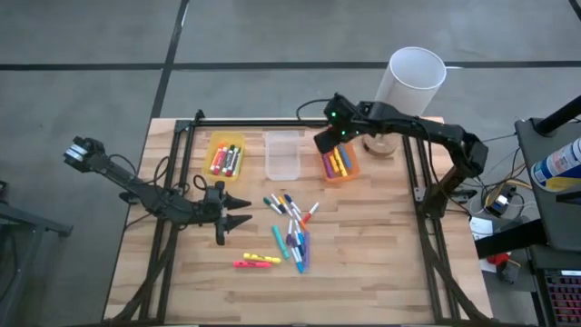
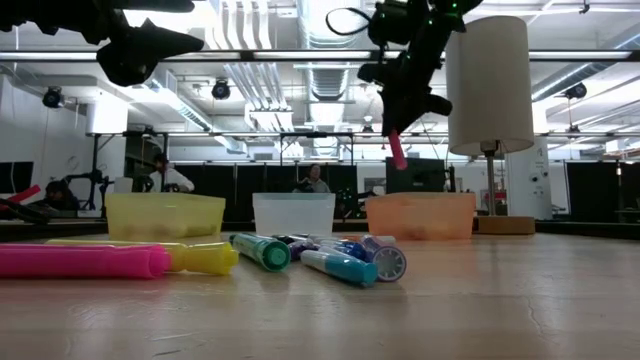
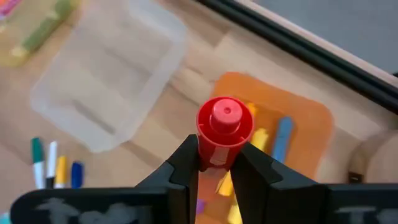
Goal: Pick & Place Markers
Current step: Put the large red highlighter pen into the orange bin
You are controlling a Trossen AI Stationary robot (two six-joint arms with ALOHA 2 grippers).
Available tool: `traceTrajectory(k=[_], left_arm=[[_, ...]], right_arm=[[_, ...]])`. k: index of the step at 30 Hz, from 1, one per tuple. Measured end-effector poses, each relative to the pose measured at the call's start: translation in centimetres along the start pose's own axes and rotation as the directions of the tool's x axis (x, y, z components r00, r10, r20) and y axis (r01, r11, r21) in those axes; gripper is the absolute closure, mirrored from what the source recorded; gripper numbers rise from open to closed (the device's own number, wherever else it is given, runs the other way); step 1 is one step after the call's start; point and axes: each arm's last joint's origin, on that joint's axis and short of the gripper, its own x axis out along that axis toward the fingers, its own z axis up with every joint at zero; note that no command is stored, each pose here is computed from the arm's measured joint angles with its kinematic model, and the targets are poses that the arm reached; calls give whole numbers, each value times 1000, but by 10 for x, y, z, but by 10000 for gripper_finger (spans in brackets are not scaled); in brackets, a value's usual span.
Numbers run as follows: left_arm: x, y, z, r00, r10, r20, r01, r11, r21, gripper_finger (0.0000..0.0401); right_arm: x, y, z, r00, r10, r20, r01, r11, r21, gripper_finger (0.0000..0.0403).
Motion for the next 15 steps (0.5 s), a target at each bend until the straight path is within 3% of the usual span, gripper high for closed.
traceTrajectory(k=[4, 15], left_arm=[[0, 0, 0, 1000, 0, 0, 0, 1000, -1, 199], [0, 0, 0, 1000, 0, -2, 0, 1000, -4, 199]], right_arm=[[8, -12, -1, 996, -57, -76, 61, 997, 55, 335], [58, -8, -12, 963, -138, -233, 146, 989, 14, 335]])
